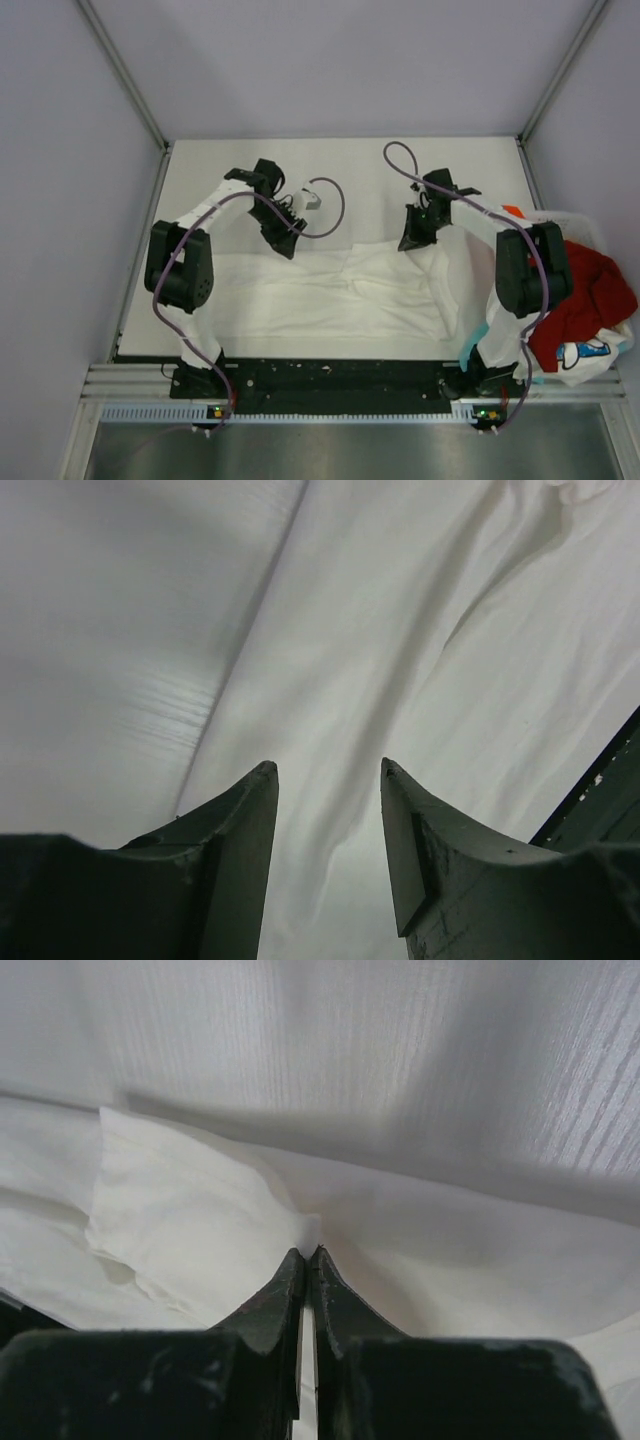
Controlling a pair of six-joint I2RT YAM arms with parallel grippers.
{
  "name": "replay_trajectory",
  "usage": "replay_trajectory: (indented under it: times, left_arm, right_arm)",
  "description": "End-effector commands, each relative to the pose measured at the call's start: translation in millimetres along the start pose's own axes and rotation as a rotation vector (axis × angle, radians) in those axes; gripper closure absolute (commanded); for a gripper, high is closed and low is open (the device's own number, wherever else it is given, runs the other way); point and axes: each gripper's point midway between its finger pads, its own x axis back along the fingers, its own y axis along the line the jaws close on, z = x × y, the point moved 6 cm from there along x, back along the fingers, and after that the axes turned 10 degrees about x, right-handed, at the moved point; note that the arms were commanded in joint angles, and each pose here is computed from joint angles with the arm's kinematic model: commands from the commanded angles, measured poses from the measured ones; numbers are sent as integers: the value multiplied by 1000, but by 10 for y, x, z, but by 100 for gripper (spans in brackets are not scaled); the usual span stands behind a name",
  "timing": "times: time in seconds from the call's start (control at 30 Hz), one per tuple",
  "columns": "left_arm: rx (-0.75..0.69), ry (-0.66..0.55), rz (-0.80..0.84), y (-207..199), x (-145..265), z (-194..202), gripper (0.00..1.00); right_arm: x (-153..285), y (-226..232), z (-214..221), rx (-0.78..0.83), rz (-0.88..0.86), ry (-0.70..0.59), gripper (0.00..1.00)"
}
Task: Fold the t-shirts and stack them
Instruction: Fold the other side of the tshirt into a rectangle
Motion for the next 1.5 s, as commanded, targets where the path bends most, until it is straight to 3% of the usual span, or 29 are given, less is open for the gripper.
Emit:
replay_trajectory:
  times: [0.0,0.2,0.4,0.5,0.6,0.77,0.83,0.9,1.03,1.13,1.27,1.47]
  left_arm:
    - [24,-30,49,-32,-54,-139,50]
    - [2,-32,-19,23,-6,-114,50]
    - [7,-21,-31,46,-28,-78,50]
    - [10,-29,-21,45,-42,-98,50]
    - [11,-37,4,32,-63,-138,49]
    - [-38,-64,100,-148,-92,-246,47]
    - [-80,-71,133,-274,-123,-295,46]
    - [-114,-60,147,-389,-180,-323,46]
    - [-165,-32,191,-624,-306,-323,45]
    - [-192,0,219,-788,-423,-270,45]
    - [-193,12,210,-809,-501,-223,45]
    - [-161,66,111,-589,-551,4,46]
  right_arm:
    - [212,164,28,65,-63,-72,100]
    - [324,396,512,170,-143,-8,100]
    - [332,678,1232,247,-297,178,99]
    - [281,747,1483,264,-324,258,89]
    - [298,815,1595,281,-359,297,67]
    - [484,962,1709,312,-462,339,58]
    - [581,988,1657,312,-450,306,59]
    - [603,888,1474,253,-308,223,62]
    - [615,426,1040,2,-32,40,66]
    - [491,360,935,-2,2,-14,66]
    - [206,346,985,-14,-58,33,72]
    - [182,284,1281,-67,-40,166,98]
